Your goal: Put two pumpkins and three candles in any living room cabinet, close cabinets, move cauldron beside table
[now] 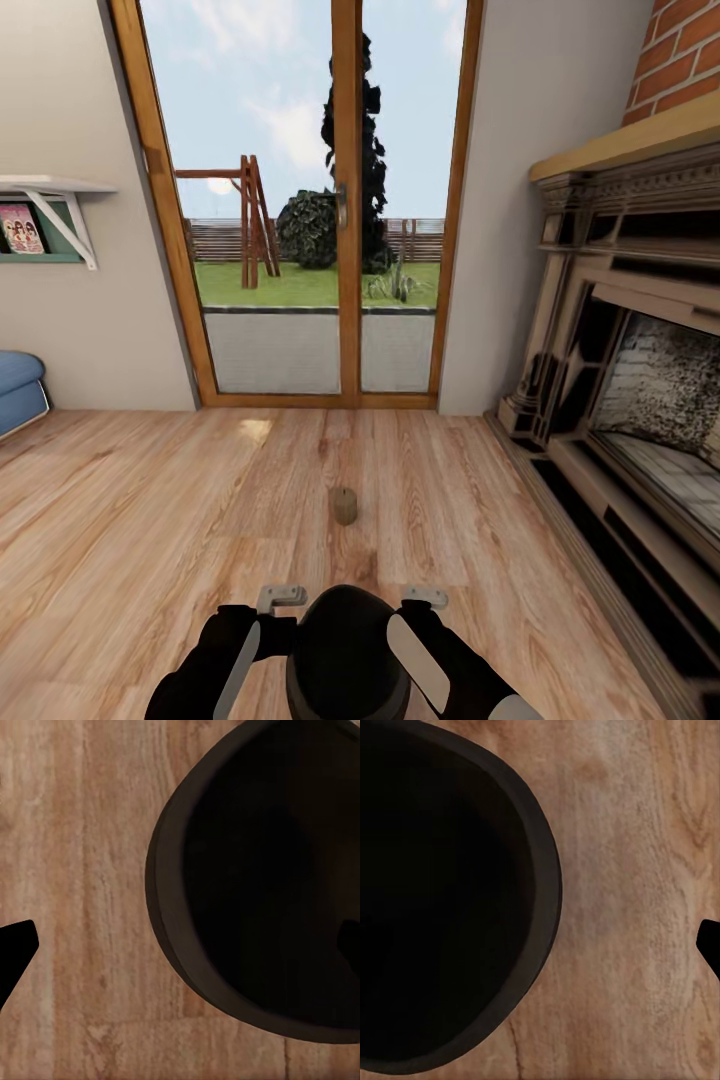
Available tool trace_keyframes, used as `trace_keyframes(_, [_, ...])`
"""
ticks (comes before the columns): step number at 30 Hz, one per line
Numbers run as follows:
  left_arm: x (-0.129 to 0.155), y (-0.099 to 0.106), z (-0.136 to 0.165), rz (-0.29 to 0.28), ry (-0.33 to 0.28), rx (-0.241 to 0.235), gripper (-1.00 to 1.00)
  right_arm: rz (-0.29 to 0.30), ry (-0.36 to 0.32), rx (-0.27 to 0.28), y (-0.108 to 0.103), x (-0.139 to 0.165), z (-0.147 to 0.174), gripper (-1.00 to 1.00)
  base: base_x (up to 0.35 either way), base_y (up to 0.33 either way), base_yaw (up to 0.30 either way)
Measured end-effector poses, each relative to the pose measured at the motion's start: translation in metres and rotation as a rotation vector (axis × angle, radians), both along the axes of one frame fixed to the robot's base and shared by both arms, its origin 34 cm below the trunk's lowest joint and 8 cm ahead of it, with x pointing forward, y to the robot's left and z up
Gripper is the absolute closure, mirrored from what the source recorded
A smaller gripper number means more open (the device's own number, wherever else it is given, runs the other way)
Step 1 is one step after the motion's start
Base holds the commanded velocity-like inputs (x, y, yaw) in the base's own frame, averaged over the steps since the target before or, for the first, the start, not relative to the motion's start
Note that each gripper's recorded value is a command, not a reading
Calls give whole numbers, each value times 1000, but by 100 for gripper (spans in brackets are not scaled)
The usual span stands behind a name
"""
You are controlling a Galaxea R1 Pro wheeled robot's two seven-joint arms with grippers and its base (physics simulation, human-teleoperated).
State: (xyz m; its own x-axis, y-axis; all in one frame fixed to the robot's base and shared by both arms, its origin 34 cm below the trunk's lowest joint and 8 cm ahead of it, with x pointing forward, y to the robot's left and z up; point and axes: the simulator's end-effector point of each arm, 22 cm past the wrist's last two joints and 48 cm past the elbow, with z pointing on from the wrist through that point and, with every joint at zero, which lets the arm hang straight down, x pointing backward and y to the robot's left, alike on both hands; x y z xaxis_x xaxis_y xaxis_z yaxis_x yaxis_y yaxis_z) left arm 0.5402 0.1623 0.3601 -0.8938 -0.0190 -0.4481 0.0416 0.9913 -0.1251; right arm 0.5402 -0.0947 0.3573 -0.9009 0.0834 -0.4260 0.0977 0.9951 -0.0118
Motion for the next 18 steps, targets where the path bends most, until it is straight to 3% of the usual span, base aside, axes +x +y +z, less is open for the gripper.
trace_keyframes(18, [4, -4, 2, 3, -20, -10, -100, 1, 0, -3, -1, 0, 0, -100, 0, 0, 0])
